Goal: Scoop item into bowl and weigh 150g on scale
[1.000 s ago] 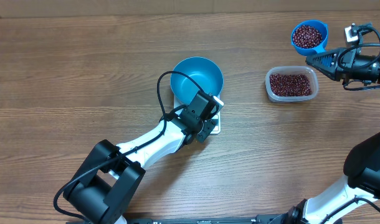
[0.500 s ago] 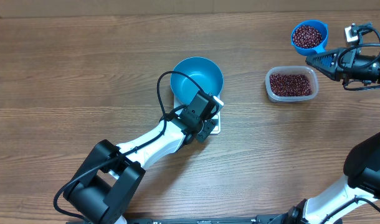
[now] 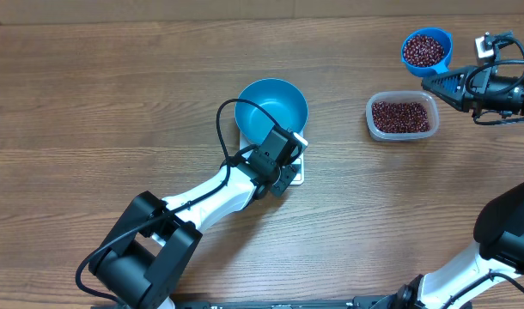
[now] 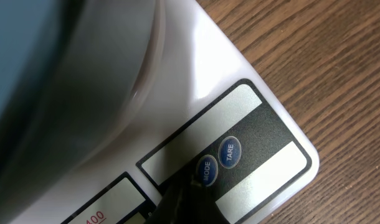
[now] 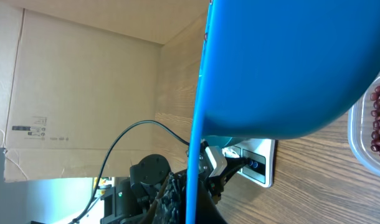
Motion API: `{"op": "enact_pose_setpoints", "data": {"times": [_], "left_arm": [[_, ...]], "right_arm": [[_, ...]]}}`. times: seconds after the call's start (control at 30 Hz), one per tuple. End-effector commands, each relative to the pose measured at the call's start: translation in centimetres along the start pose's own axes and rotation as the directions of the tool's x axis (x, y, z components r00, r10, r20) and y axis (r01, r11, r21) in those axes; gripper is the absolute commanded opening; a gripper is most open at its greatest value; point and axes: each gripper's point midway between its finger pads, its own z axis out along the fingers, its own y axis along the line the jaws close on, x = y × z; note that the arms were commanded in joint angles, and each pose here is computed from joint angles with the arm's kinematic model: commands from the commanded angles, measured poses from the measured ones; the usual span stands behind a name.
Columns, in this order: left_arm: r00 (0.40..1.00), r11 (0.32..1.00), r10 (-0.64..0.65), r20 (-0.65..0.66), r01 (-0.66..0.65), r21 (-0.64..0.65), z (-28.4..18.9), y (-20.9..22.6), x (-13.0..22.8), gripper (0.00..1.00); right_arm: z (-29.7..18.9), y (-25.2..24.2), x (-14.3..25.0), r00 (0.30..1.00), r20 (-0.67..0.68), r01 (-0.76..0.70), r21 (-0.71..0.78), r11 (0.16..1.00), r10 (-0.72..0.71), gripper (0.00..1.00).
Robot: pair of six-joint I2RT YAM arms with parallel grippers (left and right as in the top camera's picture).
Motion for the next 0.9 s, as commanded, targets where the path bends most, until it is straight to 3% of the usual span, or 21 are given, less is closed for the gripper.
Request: {"op": "enact_pose_setpoints", "data": {"times": [0.0, 0.87], "left_arm": [[1.000, 1.000, -0.011, -0.020, 0.011, -0.011, 0.64, 0.18, 0.64, 0.04], [1.000, 0.999, -0.013, -0.029, 0.012, -0.030, 0.63, 0.51, 0.86, 0.04]], "right_arm": [[-0.79, 2.15, -0.25, 0.996, 0.031, 0.089, 0.000, 0.996, -0.089, 0.04], [-0.79, 2.16, -0.21, 0.996, 0.030, 0.086, -0.001, 0.996, -0.086, 0.04]]}}
